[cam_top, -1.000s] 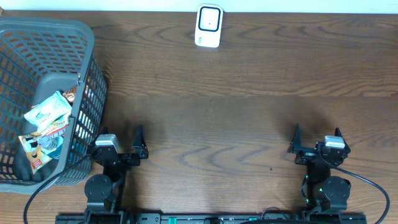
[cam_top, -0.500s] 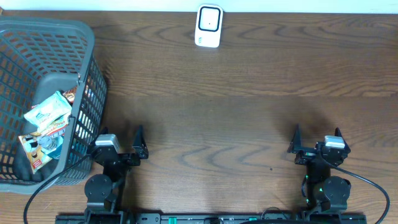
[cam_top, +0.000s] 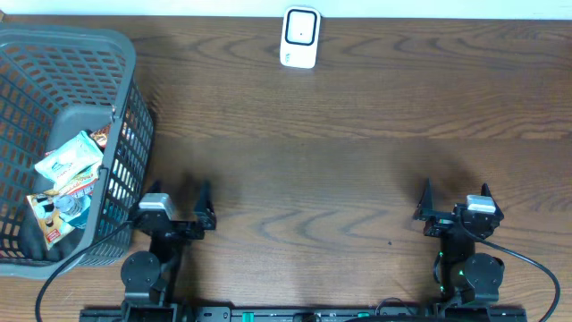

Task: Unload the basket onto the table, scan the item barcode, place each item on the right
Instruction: 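Reach the left gripper into the grey basket toward the items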

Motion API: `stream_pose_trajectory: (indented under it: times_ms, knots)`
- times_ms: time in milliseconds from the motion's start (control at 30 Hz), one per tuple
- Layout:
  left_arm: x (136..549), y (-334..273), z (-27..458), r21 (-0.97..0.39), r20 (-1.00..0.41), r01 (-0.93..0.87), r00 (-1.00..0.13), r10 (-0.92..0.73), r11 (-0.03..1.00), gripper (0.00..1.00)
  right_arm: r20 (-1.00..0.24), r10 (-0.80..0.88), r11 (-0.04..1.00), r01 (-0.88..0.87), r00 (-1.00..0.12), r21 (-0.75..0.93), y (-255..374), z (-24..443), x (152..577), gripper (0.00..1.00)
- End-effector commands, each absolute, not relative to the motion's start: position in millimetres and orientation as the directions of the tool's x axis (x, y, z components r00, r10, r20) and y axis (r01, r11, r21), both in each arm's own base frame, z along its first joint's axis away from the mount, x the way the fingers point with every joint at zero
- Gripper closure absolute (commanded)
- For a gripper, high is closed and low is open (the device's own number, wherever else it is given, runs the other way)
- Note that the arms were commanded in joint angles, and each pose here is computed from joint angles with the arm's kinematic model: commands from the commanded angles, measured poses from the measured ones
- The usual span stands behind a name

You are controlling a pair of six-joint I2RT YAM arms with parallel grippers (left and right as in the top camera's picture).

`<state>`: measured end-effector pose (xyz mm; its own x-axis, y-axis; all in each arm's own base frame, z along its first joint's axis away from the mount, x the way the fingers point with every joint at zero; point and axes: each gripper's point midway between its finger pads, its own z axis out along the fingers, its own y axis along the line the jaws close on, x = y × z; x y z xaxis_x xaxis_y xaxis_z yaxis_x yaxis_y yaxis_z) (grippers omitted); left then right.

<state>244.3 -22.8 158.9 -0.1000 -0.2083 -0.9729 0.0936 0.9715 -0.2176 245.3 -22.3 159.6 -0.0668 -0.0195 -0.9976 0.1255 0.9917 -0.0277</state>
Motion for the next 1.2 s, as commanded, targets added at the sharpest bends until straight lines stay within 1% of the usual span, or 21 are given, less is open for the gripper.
stream_pose_trajectory:
  times_ms: [0,33,67,167,267,333,367,467,533,600,733,767,800,833,867,900,933,967,1067,1133,1167]
  knots:
    - [232.8,-64.8,174.9,-0.258,-0.965,0.338,-0.126,-0.228,0.905,0.02,-0.997,-0.035,0.992,0.117,-0.068,-0.043,-20.5,159.3,245.2,0.01]
    - [230.7,-68.3,180.1,-0.255,-0.966,0.361,-0.121,-0.227,0.897,0.02,-0.997,-0.035,0.992,0.118,-0.068,-0.043,-20.6,159.3,245.2,0.01]
    - [221.1,-80.6,204.2,-0.237,-0.971,0.444,-0.090,-0.221,0.864,0.02,-0.997,-0.035,0.992,0.118,-0.068,-0.043,-20.6,159.3,245.2,0.01]
    - [209.0,-85.5,250.9,-0.214,-0.972,0.491,-0.021,-0.234,0.844,0.02,-0.997,-0.035,0.992,0.118,-0.068,-0.043,-20.6,159.3,245.2,0.01]
    - [206.6,-85.5,296.8,-0.292,-0.948,0.498,-0.036,-0.316,0.817,0.02,-0.997,-0.035,0.992,0.118,-0.068,-0.043,-20.6,159.3,245.2,0.01]
    - [212.3,-85.7,342.5,-0.309,-0.941,0.501,-0.036,-0.338,0.808,0.02,-0.997,-0.035,0.992,0.118,-0.068,-0.043,-20.6,159.3,245.2,0.01]
    - [217.2,-83.9,359.8,-0.342,-0.932,0.482,-0.063,-0.357,0.807,0.02,-0.997,-0.035,0.992,0.118,-0.068,-0.043,-20.6,159.3,245.2,0.01]
    - [235.0,-81.8,418.7,-0.445,-0.894,0.391,-0.235,-0.380,0.806,0.02,-0.997,-0.035,0.992,0.118,-0.068,-0.043,-20.6,159.3,245.2,0.01]
    - [234.5,-95.1,452.4,-0.450,-0.891,0.452,-0.282,-0.355,0.770,0.02,-0.997,-0.035,0.992,0.118,-0.068,-0.043,-20.6,159.3,245.2,0.01]
    - [234.1,-110.2,444.3,-0.497,-0.858,0.485,-0.400,-0.323,0.720,0.02,-0.997,-0.035,0.992,0.118,-0.068,-0.043,-20.6,159.3,245.2,0.01]
    - [251.1,-106.3,455.1,-0.472,-0.875,0.480,-0.360,-0.324,0.740,0.02,-0.997,-0.035,0.992,0.118,-0.068,-0.043,-20.6,159.3,245.2,0.01]
    - [254.9,-101.0,461.7,-0.463,-0.881,0.457,-0.336,-0.334,0.759,0.02,-0.997,-0.035,0.992,0.118,-0.068,-0.043,-20.6,159.3,245.2,0.01]
    - [264.4,-82.6,474.7,-0.443,-0.892,0.371,-0.273,-0.361,0.816,0.02,-0.997,-0.035,0.992,0.118,-0.068,-0.043,-20.6,159.3,245.2,0.01]
    - [273.0,-57.1,478.8,-0.432,-0.896,0.233,-0.220,-0.385,0.871,0.02,-0.997,-0.035,0.992,0.118,-0.068,-0.043,-20.6,159.3,245.2,0.01]
    - [276.6,-42.4,478.2,-0.431,-0.895,0.148,-0.199,-0.400,0.890,0.02,-0.997,-0.035,0.992,0.118,-0.068,-0.043,-20.6,159.3,245.2,0.01]
    - [279.6,-9.1,473.7,-0.463,-0.872,-0.054,-0.154,-0.465,0.885,0.02,-0.997,-0.035,0.992,0.118,-0.068,-0.043,-20.6,159.3,245.2,0.01]
    - [272.9,37.2,464.1,-0.518,-0.824,-0.330,-0.054,-0.564,0.789,0.02,-0.997,-0.035,0.992,0.118,-0.068,-0.043,-20.6,159.3,245.2,0.01]
    - [260.0,69.7,456.4,-0.546,-0.791,-0.506,0.049,-0.610,0.667,0.02,-0.997,-0.035,0.992,0.118,-0.068,-0.043,-20.6,159.3,245.2,0.01]
    - [240.9,111.0,443.5,-0.528,-0.772,-0.701,0.160,-0.615,0.480,0.02,-0.997,-0.035,0.992,0.118,-0.068,-0.043,-20.6,159.3,245.2,0.01]
    - [231.2,140.3,402.3,-0.507,-0.699,-0.822,0.217,-0.682,0.258,0.02,-0.997,-0.035,0.992,0.118,-0.068,-0.043,-20.6,159.3,245.2,0.01]
    - [228.5,149.6,387.4,-0.477,-0.681,-0.857,0.219,-0.699,0.196,0.02,-0.997,-0.035,0.992,0.118,-0.068,-0.043,-20.6,159.3,245.2,0.01]
